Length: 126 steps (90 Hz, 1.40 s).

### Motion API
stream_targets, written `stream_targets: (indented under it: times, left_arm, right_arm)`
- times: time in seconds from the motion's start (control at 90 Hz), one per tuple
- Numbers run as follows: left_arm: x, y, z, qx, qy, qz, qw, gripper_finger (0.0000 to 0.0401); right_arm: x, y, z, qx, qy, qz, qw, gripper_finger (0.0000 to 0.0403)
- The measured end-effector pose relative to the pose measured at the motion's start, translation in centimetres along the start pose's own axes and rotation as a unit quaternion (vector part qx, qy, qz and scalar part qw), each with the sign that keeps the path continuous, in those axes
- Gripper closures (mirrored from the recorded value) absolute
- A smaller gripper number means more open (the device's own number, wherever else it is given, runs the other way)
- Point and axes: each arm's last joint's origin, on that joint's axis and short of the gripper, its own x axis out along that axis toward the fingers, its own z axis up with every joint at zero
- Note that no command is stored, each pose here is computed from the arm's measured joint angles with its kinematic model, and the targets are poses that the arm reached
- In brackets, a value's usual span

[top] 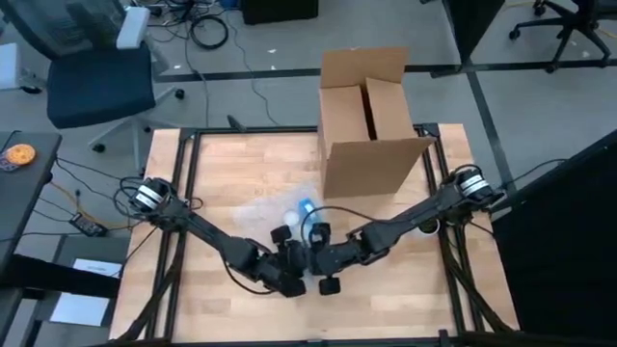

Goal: Wrap mug
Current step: Wrap the purple mug with the transparent bubble wrap

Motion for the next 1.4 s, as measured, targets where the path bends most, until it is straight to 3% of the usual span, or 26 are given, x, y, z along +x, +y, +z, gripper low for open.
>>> stream_targets:
  times: [0.389,0.6,0.922,1.033,1.4]
  left_arm:
    - [-4.6,1.8,2.0,-0.001,-0.004,-0.027,1.0,0.0215]
    - [-7.5,1.7,2.2,-0.001,-0.014,-0.077,0.997,0.0215]
    - [-3.2,0.0,-1.8,-0.002,0.087,-0.093,0.992,0.0215]
    - [-2.4,-0.3,-2.1,0.004,0.074,-0.073,0.995,0.0215]
    - [-2.0,-0.3,-0.6,0.035,0.035,-0.071,0.996,0.0215]
  right_arm:
    - [1.0,-0.7,-0.7,-0.005,0.029,-0.01,1.0,0.033]
    - [1.3,-2.2,-0.9,0.002,0.051,-0.019,0.999,0.033]
    - [2.0,-4.0,-1.3,-0.003,0.062,0.02,0.998,0.033]
    - [2.4,-4.1,-1.9,-0.016,0.058,0.056,0.997,0.033]
    - [2.7,-4.0,-2.6,-0.035,0.065,0.071,0.995,0.033]
